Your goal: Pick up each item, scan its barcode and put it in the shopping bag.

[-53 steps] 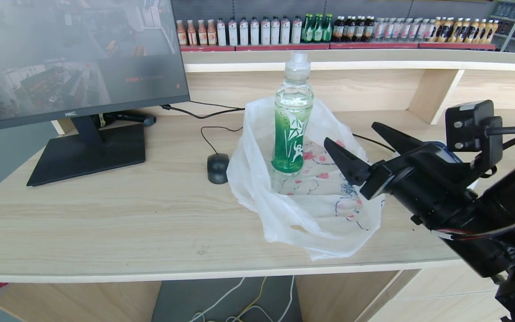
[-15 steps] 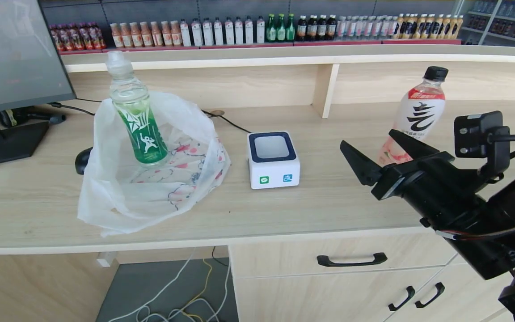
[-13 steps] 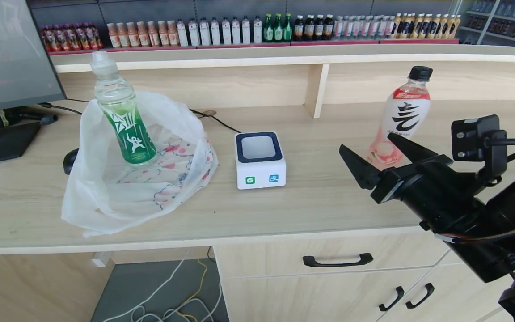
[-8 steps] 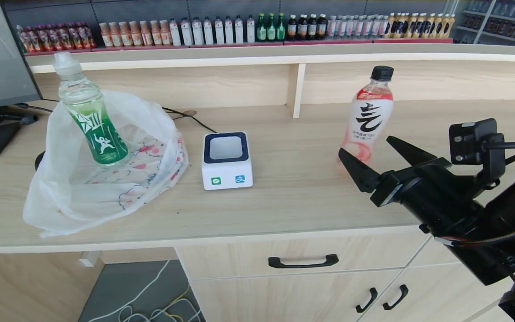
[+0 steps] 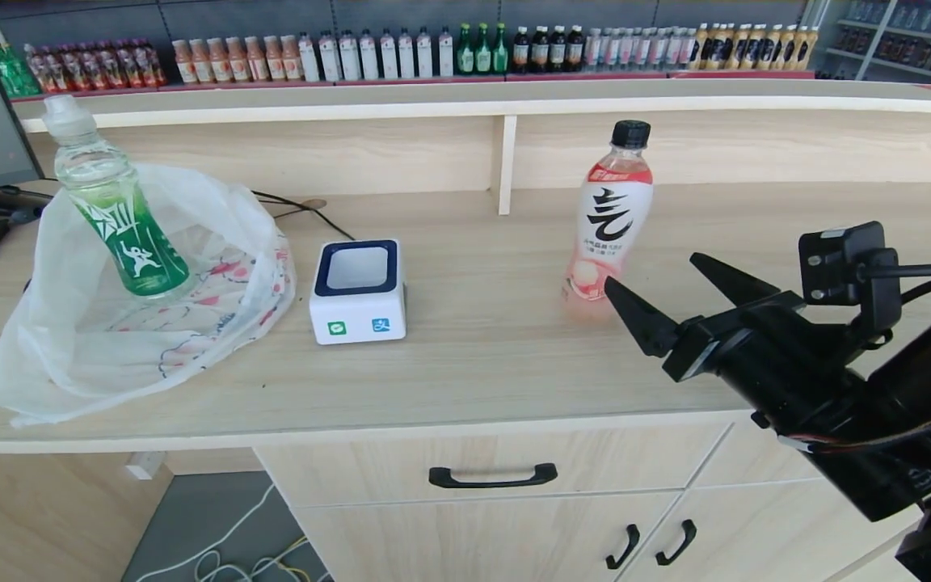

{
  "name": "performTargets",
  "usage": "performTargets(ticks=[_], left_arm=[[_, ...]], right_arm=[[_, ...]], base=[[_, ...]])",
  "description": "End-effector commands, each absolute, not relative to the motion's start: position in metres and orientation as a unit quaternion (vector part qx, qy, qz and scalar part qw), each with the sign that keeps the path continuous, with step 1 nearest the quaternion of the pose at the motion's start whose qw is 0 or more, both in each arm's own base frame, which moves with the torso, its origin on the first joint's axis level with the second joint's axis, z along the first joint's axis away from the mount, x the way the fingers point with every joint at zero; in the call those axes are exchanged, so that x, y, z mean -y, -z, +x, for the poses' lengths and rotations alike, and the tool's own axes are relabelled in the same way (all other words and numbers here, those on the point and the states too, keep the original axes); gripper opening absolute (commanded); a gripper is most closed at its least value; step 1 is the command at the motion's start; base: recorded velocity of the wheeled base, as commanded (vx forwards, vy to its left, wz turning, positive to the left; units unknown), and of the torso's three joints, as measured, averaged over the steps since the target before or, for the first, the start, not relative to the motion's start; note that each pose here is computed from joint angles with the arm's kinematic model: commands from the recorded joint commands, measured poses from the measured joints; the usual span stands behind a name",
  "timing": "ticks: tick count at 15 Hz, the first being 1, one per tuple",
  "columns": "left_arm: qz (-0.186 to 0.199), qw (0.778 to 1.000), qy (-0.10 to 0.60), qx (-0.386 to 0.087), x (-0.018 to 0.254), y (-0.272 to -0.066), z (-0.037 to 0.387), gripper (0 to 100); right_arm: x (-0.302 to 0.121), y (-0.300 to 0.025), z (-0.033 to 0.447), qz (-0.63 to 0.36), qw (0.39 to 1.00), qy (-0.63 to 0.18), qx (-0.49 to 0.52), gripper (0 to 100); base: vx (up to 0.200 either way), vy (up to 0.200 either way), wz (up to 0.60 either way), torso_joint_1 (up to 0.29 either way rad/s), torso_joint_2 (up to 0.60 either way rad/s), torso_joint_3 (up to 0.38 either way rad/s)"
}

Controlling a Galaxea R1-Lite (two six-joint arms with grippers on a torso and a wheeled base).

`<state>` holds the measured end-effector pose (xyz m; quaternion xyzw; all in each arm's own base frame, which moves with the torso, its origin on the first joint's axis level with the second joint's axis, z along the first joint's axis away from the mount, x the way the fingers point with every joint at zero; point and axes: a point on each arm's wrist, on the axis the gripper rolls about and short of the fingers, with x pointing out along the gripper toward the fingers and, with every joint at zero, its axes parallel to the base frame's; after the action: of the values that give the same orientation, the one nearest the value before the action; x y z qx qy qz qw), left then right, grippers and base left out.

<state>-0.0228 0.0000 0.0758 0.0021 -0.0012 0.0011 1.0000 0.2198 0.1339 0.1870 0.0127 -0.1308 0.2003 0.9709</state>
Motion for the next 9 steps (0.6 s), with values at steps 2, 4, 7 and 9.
performTargets(ticks=[2, 4, 7, 9], left_arm=[[0.002, 1.0, -0.002, 0.002, 0.0, -0.076, -0.023, 100], [0.002, 1.0, -0.002, 0.002, 0.0, -0.076, -0.023, 100], [0.002, 1.0, -0.002, 0.002, 0.0, -0.076, -0.023, 100], [0.002, 1.0, -0.002, 0.002, 0.0, -0.076, -0.023, 100]], right_arm=[[-0.133, -0.183, 0.216, 0.008, 0.971, -0.203, 0.123, 100], [-0.135, -0.187, 0.219, 0.009, 0.969, -0.206, 0.132, 100], [-0.138, -0.187, 0.215, 0.008, 0.964, -0.231, 0.133, 100], [-0.143, -0.195, 0.223, 0.012, 0.963, -0.229, 0.142, 100]], base=[[0.0, 0.0, 0.0, 0.0, 0.0, 0.0], [0.0, 0.0, 0.0, 0.0, 0.0, 0.0], [0.0, 0.0, 0.0, 0.0, 0.0, 0.0], [0.0, 0.0, 0.0, 0.0, 0.0, 0.0]])
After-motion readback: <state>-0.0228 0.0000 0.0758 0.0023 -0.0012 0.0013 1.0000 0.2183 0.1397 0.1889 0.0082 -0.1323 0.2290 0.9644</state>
